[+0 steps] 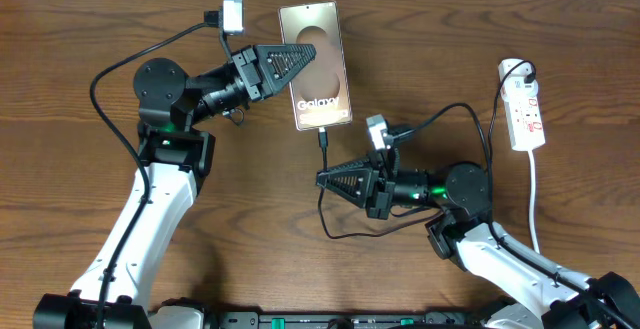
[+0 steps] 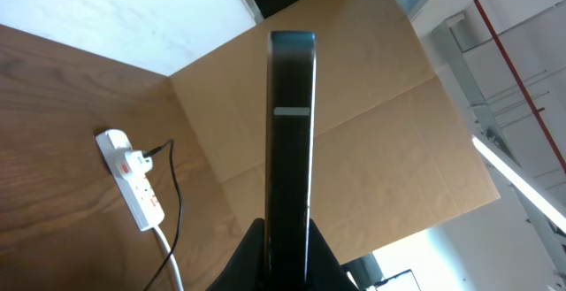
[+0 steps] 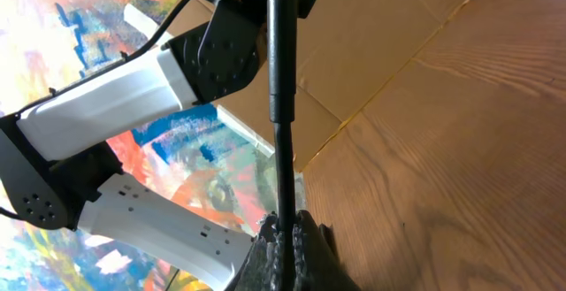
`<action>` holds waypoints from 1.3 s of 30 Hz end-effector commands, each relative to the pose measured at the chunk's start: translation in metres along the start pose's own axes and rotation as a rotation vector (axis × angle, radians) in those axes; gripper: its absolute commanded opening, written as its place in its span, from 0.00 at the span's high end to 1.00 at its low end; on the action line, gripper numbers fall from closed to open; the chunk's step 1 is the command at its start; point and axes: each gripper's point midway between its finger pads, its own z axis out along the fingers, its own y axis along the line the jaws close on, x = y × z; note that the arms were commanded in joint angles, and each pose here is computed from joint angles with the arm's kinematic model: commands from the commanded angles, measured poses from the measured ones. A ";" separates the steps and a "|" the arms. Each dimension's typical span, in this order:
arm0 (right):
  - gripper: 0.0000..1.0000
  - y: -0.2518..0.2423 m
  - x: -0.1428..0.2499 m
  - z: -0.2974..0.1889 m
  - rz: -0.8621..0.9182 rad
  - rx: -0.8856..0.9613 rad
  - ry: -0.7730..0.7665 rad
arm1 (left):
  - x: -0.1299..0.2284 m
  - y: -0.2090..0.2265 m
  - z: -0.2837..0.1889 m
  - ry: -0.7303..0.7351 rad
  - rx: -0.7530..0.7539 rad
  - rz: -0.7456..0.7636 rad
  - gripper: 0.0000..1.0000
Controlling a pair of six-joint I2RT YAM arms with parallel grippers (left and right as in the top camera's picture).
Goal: Plug charger to phone and switch on socket
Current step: 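Push the USB-C plug up into the phone's bottom port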
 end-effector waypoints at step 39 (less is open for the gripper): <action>0.99 -0.013 -0.009 -0.011 0.029 0.043 -0.029 | -0.002 -0.014 0.001 0.008 0.027 0.052 0.93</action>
